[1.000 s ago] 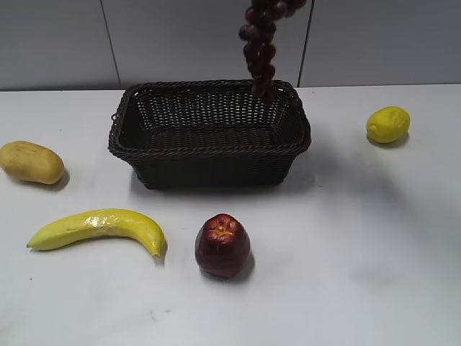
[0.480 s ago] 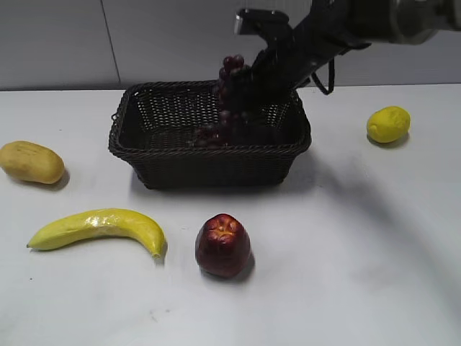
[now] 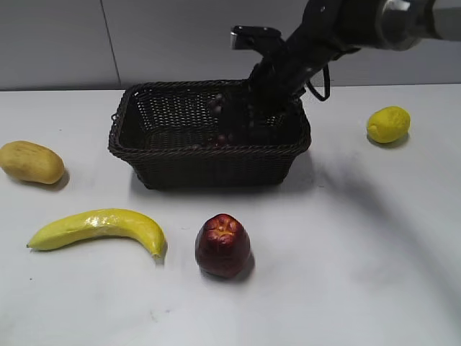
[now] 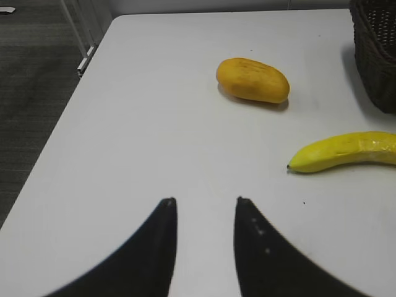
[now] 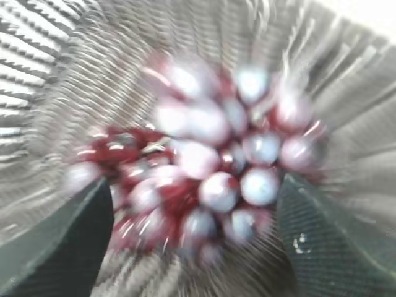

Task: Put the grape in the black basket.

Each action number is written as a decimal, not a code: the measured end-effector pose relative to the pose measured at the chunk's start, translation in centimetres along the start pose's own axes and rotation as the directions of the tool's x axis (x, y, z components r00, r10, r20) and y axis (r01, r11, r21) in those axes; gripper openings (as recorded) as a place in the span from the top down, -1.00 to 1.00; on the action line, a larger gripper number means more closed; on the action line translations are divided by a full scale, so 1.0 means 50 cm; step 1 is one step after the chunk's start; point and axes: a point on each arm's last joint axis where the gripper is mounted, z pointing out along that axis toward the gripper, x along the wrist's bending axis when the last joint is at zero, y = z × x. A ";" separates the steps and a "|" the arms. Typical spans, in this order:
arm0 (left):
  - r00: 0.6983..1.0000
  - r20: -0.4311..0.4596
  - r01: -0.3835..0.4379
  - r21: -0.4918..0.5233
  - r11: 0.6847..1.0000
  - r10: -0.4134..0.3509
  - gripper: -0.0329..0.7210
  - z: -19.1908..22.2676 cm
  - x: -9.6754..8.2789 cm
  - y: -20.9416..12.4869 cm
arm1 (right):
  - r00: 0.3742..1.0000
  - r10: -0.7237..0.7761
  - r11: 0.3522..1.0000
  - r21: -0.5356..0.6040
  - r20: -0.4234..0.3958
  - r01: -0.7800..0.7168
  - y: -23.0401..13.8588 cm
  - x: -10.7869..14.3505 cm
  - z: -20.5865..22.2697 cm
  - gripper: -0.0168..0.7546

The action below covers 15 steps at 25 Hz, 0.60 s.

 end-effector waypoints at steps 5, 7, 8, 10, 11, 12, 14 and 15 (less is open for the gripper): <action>1.000 0.000 0.000 0.000 1.000 0.000 0.29 0.000 0.000 0.000 | 0.994 -0.108 0.994 -0.020 0.031 0.109 0.070 0.039 -0.130 -0.67; 1.000 0.000 0.000 0.000 1.000 0.000 0.29 0.000 0.000 0.000 | 0.989 -0.135 0.989 -0.053 0.059 0.138 0.099 0.060 -0.209 -0.67; 1.000 0.000 0.000 0.000 1.000 0.000 0.29 0.000 0.000 0.000 | 0.987 -0.144 0.988 -0.054 0.074 0.148 0.106 0.066 -0.244 -0.66; 1.000 0.000 0.000 0.000 1.000 0.000 0.29 0.000 0.000 0.000 | 0.983 -0.148 0.985 -0.068 0.107 0.156 0.115 0.079 -0.320 -0.65; 1.000 0.000 0.000 0.000 1.000 0.000 0.29 0.000 0.000 0.000 | 0.981 -0.147 0.985 -0.066 0.126 0.156 0.114 0.084 -0.353 -0.65; 1.000 0.000 0.000 0.000 1.000 0.000 0.29 0.000 0.000 0.000 | 0.979 -0.146 0.986 -0.056 0.142 0.155 0.110 0.084 -0.380 -0.63; 1.000 0.000 0.000 0.000 1.000 0.000 0.29 0.000 0.000 0.000 | 0.976 -0.138 0.987 -0.058 0.170 0.149 0.103 0.089 -0.435 -0.60; 1.000 0.000 0.000 0.000 1.000 0.000 0.29 0.000 0.000 0.000 | 0.974 -0.129 0.988 -0.066 0.184 0.143 0.101 0.090 -0.457 -0.59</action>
